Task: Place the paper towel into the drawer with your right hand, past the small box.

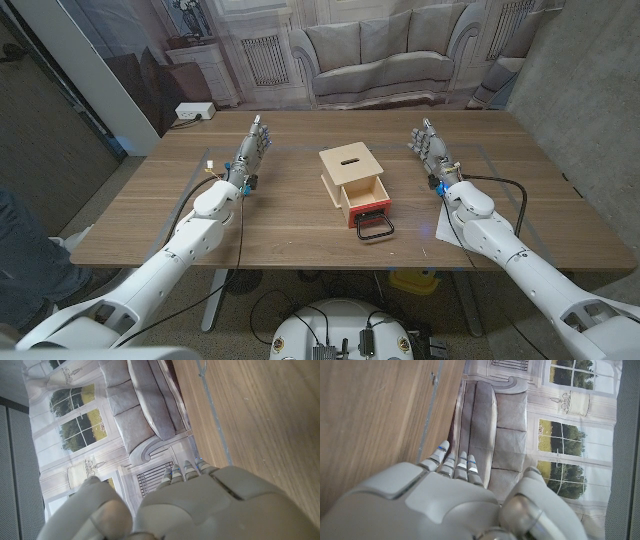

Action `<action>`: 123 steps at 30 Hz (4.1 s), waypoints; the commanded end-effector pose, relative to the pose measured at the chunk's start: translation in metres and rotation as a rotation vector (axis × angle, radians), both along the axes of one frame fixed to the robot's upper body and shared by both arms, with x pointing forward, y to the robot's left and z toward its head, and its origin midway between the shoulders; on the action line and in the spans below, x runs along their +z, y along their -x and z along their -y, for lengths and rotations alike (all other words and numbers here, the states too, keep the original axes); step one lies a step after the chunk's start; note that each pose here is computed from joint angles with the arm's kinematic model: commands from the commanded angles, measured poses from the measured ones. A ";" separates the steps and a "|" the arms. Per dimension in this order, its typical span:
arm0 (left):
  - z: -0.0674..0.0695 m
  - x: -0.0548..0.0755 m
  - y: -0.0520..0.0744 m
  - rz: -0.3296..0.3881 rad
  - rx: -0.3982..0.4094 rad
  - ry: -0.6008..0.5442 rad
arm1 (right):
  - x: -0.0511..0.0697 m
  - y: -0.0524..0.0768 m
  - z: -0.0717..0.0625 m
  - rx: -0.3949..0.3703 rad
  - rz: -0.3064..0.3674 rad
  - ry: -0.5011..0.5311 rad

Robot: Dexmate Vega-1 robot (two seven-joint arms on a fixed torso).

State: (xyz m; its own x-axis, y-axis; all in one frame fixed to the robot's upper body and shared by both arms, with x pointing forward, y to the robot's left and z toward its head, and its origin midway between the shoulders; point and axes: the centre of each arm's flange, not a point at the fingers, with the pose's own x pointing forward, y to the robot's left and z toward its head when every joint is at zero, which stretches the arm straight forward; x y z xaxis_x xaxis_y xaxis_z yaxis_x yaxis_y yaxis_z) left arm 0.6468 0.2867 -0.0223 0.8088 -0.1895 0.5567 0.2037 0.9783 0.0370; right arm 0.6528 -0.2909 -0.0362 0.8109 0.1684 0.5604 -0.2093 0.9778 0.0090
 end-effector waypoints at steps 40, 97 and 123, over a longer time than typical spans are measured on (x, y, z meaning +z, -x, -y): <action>0.015 0.006 0.016 0.012 -0.029 -0.037 | -0.009 0.053 0.015 -0.040 0.132 -0.010; 0.031 0.003 0.017 0.007 -0.045 -0.067 | -0.046 0.128 0.033 -0.131 0.167 0.004; 0.046 0.005 0.015 0.011 -0.055 -0.061 | -0.060 0.146 0.055 -0.169 0.155 0.019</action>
